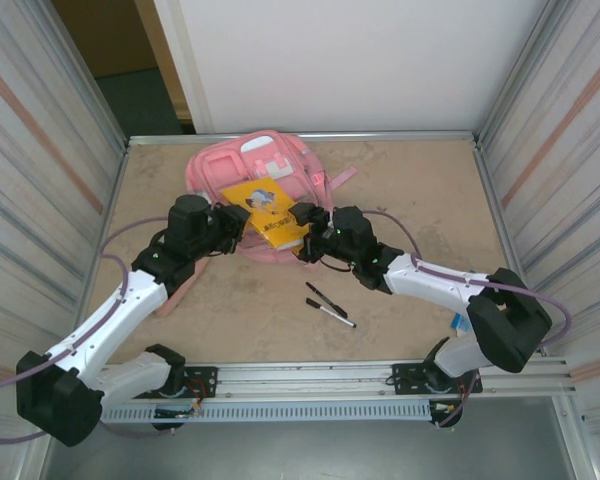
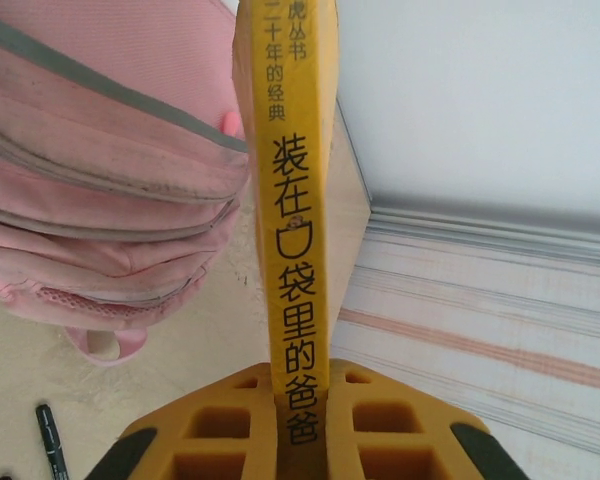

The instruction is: Pack the student bag

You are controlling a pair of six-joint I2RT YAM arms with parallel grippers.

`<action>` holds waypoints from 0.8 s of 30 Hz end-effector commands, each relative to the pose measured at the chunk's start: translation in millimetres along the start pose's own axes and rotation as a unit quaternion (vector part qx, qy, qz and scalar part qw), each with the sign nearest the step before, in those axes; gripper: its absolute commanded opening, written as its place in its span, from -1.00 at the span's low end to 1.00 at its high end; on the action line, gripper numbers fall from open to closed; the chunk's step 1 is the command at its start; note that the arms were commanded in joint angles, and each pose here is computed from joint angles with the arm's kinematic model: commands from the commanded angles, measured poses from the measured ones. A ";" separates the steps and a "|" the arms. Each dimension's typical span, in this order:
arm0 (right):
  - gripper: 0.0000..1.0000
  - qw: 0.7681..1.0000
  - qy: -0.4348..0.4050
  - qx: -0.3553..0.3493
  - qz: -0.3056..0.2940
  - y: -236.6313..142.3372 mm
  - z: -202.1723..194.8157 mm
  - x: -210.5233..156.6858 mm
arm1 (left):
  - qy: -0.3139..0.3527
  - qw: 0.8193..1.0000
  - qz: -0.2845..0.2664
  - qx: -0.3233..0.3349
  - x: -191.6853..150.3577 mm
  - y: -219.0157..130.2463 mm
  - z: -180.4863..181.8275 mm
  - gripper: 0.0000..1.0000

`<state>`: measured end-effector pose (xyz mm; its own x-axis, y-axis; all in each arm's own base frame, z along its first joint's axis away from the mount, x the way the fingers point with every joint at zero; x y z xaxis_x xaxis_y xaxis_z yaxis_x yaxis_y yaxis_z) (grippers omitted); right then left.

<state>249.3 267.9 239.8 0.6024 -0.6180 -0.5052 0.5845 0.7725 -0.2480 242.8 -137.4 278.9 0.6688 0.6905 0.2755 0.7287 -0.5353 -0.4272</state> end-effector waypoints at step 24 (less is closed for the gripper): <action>-1.00 0.969 -0.230 0.042 -0.086 -69.8 68.7 11.9 | 0.239 0.967 0.086 -0.011 -4.9 -1.7 49.3 0.25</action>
<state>259.3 210.3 262.1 0.6253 -0.7620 -0.1683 0.6975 0.6424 -0.3174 242.8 -112.1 239.7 0.7346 0.5343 0.4181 0.6782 -0.5621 -0.4734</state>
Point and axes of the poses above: each hand's point on the last joint's axis, 136 mm out from that joint toward the fingers, its own y axis out along the fingers, its own z axis along the line the jaws close on, x = y × z, the point moved 9 cm from there along -y, back along the fingers, and after that the axes turned 14 degrees about y, right-handed, at the moved point
